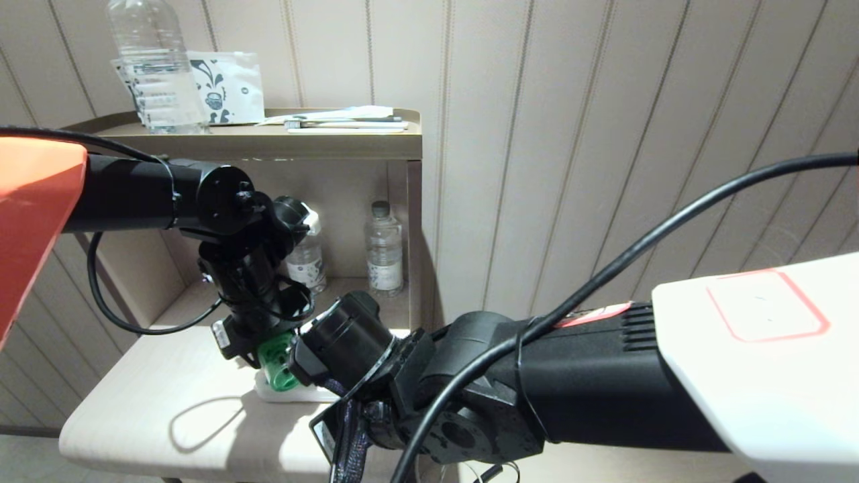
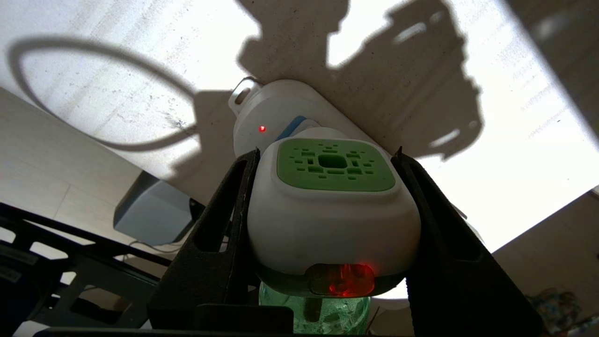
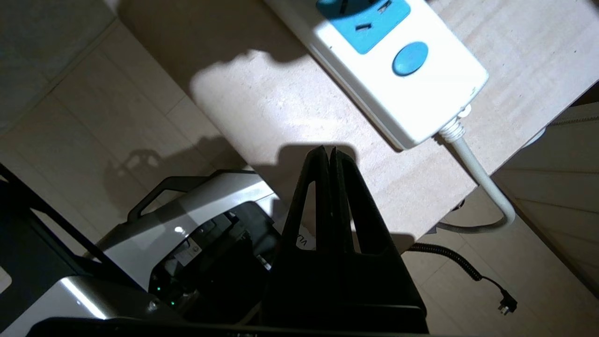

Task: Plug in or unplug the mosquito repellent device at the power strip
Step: Hold the socket with your right hand and unplug it with your left hand

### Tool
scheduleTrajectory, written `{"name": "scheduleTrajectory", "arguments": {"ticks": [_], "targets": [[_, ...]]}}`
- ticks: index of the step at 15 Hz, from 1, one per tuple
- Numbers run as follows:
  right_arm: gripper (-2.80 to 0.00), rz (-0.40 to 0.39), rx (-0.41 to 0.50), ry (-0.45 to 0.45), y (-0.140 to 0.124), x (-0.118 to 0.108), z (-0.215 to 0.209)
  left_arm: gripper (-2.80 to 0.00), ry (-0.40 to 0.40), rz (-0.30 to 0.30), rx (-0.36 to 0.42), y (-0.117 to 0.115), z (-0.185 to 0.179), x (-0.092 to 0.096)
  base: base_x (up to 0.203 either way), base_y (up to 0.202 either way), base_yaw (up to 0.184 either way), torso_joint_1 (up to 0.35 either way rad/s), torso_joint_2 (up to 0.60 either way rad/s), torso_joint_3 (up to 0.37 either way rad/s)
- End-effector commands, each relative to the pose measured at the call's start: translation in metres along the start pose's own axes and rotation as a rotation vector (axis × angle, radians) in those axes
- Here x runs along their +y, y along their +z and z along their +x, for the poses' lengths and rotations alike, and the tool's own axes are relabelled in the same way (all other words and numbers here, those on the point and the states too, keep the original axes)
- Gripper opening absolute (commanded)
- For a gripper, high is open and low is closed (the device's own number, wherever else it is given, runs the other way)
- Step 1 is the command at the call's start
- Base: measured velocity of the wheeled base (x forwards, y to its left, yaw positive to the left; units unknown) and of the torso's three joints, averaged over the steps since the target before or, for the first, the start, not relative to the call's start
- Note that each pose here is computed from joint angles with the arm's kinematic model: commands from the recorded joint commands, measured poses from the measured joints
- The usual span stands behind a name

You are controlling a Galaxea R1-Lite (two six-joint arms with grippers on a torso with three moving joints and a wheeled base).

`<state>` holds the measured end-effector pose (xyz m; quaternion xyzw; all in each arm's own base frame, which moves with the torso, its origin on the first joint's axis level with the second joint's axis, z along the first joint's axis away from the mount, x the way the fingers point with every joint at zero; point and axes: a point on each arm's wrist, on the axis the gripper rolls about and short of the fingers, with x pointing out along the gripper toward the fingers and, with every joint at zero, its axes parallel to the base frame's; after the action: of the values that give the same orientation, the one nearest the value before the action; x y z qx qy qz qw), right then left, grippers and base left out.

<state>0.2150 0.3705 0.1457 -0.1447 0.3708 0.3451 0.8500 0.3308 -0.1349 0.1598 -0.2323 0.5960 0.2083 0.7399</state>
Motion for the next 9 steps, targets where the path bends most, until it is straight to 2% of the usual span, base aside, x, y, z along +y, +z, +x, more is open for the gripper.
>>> {"name": "scheduleTrajectory", "arguments": {"ticks": [1, 6, 9], "targets": [[-2.80, 0.016, -0.002, -0.018, 0.004, -0.005, 0.014, -2.80, 0.011, -0.006, 0.004, 0.000, 0.002, 0.000, 0.000, 0.000, 0.000, 0.000, 0.00, 0.000], [-2.80, 0.074, -0.035, -0.095, 0.018, -0.036, 0.025, -2.80, 0.026, -0.006, -0.012, 0.000, 0.003, 0.000, 0.000, 0.000, 0.000, 0.000, 0.00, 0.000], [-2.80, 0.079, -0.014, -0.104, 0.014, -0.042, 0.031, -2.80, 0.027, -0.005, -0.013, 0.001, 0.005, -0.001, 0.000, 0.000, 0.000, 0.000, 0.00, 0.000]]}}
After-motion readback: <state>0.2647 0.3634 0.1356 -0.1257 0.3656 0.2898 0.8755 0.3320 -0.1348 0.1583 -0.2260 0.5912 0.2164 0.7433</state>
